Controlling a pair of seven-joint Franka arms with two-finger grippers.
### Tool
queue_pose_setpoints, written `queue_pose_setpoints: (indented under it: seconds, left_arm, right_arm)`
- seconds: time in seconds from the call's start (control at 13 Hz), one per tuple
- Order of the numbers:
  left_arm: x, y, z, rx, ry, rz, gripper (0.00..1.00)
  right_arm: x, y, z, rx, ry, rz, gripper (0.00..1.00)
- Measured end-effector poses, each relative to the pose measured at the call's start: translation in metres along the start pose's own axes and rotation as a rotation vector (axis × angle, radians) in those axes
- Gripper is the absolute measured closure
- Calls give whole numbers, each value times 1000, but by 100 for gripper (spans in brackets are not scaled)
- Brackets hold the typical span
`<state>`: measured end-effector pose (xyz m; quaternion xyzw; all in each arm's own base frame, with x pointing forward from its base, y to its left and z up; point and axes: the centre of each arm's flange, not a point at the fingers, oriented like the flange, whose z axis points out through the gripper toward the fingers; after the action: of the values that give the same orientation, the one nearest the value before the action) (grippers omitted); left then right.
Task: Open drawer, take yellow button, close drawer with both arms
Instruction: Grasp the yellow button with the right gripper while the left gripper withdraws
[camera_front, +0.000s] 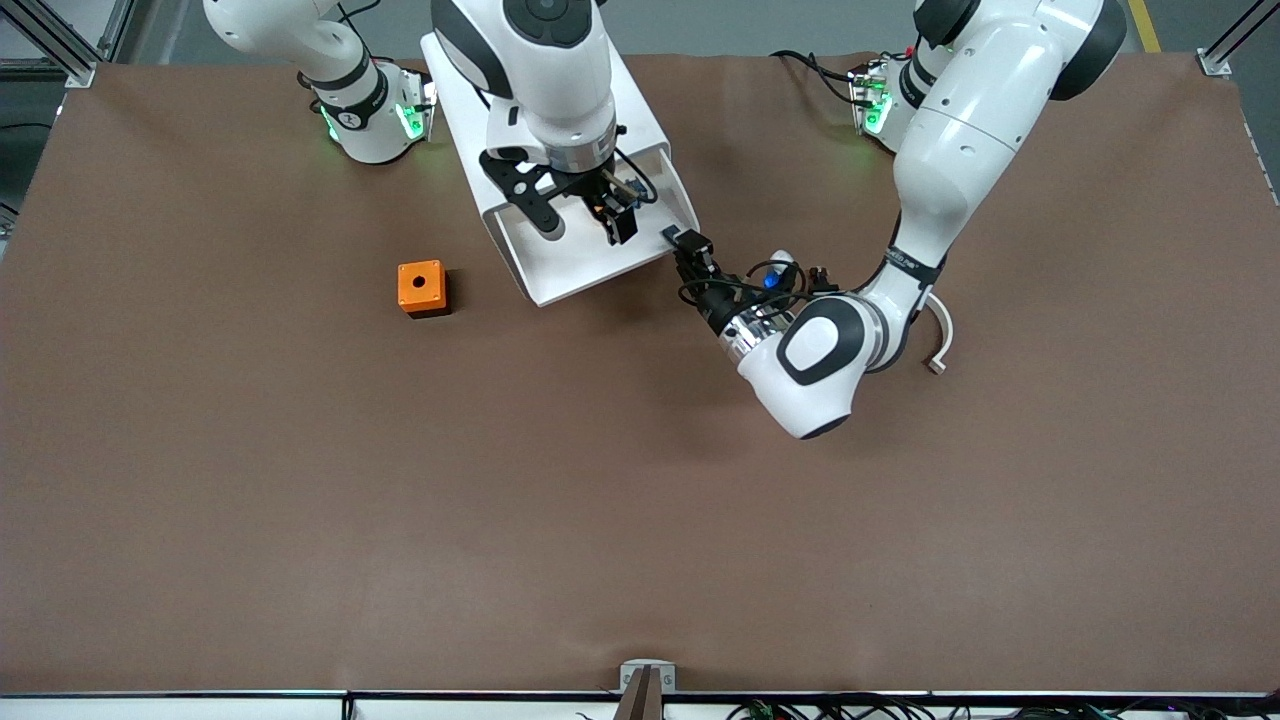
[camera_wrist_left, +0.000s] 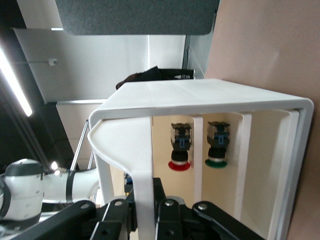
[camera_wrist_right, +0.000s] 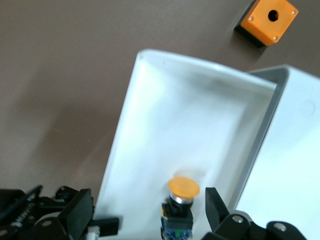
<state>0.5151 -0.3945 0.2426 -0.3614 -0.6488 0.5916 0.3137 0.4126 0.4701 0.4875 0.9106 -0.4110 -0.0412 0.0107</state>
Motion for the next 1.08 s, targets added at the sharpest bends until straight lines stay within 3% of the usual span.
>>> queue_pose_setpoints:
  seconds: [0.15,0.23,0.54,0.77,0.85,1.08]
  left_arm:
    - [1,0,-5,4,-13,1,88]
    - [1,-1,-5,7,-17,2,81]
    - [-2,-5,-12,1,-29,32,37]
    - [0,-9,-38,-44,-63,110,5]
    - [2,-10,-49,-63,-75,167,0]
    - [5,-16,-76,-123,-91,397,0]
  right_arm:
    - [-15,-4,13,1,3,-7,0]
    - [-21,-7,20,2,5,-9,0]
    - [-36,-13,41,-10,12,-22,0]
    - [-46,-12,49,-22,16,-26,0]
    - [-49,-12,52,-27,17,-30,0]
    - [-59,-12,63,-44,18,-37,2]
